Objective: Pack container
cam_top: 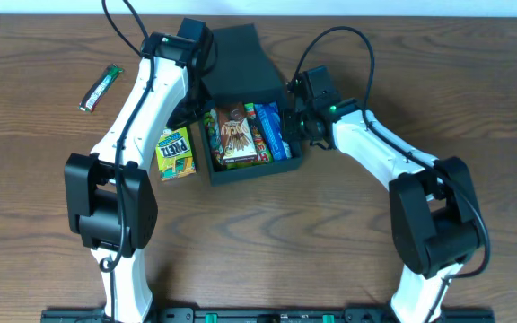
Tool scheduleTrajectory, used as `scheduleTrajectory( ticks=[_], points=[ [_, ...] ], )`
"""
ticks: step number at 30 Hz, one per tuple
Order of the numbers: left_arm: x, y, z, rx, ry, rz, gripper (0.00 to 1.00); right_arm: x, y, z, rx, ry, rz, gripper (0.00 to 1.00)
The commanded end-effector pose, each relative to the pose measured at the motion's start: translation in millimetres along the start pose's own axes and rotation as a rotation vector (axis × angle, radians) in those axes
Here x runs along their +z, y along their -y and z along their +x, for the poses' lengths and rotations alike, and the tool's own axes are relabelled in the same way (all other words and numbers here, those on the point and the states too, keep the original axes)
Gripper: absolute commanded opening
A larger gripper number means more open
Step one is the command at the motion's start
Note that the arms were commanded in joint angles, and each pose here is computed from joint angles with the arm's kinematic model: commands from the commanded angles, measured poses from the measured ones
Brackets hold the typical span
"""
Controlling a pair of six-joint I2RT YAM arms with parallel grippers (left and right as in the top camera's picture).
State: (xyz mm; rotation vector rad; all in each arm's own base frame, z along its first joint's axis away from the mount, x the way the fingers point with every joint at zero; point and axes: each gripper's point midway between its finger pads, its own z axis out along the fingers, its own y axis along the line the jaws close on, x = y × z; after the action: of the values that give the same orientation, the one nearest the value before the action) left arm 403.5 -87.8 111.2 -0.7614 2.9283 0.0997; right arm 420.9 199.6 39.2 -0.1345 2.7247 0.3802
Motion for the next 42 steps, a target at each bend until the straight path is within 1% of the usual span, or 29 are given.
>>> scheduleTrajectory(
  ticks=[1,3,6,10,15,19,20,21,22,23,24,26,30,32,33,36,39,42],
  points=[
    [4,-2,-3,0.016,0.0,-0.007,0.06,4,19,19,0.083,-0.057,0.09,0.01],
    [4,-1,-4,0.016,0.003,-0.004,0.06,-1,24,21,0.139,-0.064,0.124,0.02],
    [4,0,-5,0.015,0.009,0.001,0.06,-13,32,17,0.2,-0.032,0.18,0.01],
    [4,2,-7,0.013,0.018,0.01,0.06,-27,37,11,0.194,0.006,0.226,0.01],
    [4,5,-10,0.012,0.03,0.022,0.07,-31,42,15,0.192,-0.005,0.251,0.01],
    [3,9,-13,0.011,0.043,0.035,0.1,-31,42,15,0.175,-0.008,0.252,0.01],
    [3,10,-14,0.01,0.047,0.038,0.1,-31,42,15,0.162,-0.01,0.25,0.03],
    [3,10,-15,0.01,0.05,0.041,0.1,-31,41,15,0.157,-0.011,0.248,0.15],
    [3,11,-15,0.01,0.053,0.044,0.08,-32,41,14,0.147,-0.01,0.247,0.29],
    [3,12,-16,0.01,0.057,0.047,0.06,-34,40,11,0.136,-0.005,0.244,0.4],
    [4,13,-18,0.018,0.062,0.052,0.06,-38,38,7,0.128,0.007,0.239,0.52],
    [9,16,-20,0.041,0.066,0.055,0.06,-57,30,-14,0.108,0.069,0.22,0.62],
    [20,18,-17,0.064,0.04,0.048,0.06,-97,14,-49,0.101,0.192,0.174,0.67],
    [28,19,-17,0.092,0.028,0.046,0.06,-116,-4,-61,0.09,0.248,0.105,0.73],
    [31,21,-20,0.114,0.03,0.061,0.06,-119,-16,-63,0.078,0.256,0.054,0.74],
    [32,14,-39,0.123,0.06,0.082,0.06,-114,-50,-61,0.042,0.234,-0.087,0.73],
    [35,-6,-56,0.12,0.064,0.084,0.06,-101,-67,-52,0.012,0.203,-0.115,0.73],
    [37,-24,-69,0.099,0.039,0.117,0.06,-81,-83,-39,-0.018,0.161,-0.123,0.74]
  ],
)
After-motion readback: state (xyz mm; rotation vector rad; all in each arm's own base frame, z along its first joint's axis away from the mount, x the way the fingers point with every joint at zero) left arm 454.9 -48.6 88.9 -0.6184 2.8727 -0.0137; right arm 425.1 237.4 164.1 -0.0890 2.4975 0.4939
